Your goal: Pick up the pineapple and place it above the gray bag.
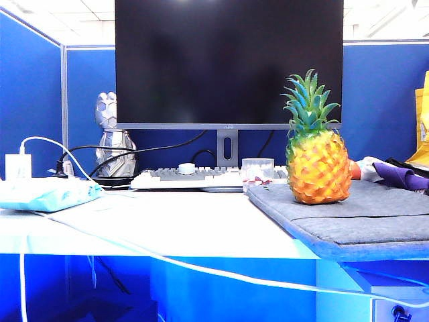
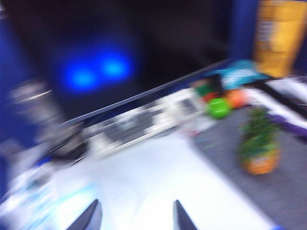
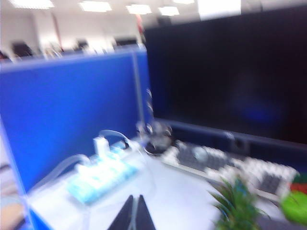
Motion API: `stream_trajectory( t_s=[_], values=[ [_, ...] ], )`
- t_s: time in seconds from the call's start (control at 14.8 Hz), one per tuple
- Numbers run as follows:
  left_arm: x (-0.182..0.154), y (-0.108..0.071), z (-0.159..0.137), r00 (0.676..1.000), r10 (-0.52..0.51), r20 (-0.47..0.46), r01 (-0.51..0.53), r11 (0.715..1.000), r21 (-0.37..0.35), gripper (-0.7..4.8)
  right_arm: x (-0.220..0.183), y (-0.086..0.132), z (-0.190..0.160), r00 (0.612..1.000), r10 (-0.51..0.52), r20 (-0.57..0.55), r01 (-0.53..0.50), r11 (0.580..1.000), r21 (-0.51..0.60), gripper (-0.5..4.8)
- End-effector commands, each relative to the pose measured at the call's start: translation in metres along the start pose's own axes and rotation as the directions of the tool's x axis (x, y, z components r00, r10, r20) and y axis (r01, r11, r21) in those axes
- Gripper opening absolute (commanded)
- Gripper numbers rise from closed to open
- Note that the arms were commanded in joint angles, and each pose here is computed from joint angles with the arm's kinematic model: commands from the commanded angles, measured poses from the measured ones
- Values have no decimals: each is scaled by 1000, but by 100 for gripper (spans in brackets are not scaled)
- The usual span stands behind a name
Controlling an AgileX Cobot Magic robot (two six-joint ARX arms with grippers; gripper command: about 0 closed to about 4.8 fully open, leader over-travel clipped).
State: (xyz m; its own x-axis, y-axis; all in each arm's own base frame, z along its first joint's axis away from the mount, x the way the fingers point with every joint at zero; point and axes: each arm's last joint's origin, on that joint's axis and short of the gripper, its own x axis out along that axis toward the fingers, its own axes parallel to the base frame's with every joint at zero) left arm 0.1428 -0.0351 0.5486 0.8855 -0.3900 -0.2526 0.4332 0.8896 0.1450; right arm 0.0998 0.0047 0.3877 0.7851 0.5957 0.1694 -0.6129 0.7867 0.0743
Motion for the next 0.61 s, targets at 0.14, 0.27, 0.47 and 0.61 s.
stream_trajectory(
  t_s=[0.14, 0.27, 0.47, 0.61],
  values=[
    [-28, -22, -108, 970, 224, 89, -218, 973, -74, 204, -7, 7, -2, 989, -136, 63, 141, 986, -85, -5],
    [-25, -34, -177, 924, 322, 206, -280, 937, -207, 204, -19, 12, -17, 964, -242, 112, 255, 959, -121, -5],
    [-11, -44, -247, 901, 355, 248, -302, 926, -226, 204, -38, 12, -70, 910, -353, 220, 382, 918, -109, -5],
    [13, -45, -274, 901, 358, 244, -304, 924, -232, 204, -46, 1, -127, 845, -473, 250, 489, 872, -5, -4]
  ],
)
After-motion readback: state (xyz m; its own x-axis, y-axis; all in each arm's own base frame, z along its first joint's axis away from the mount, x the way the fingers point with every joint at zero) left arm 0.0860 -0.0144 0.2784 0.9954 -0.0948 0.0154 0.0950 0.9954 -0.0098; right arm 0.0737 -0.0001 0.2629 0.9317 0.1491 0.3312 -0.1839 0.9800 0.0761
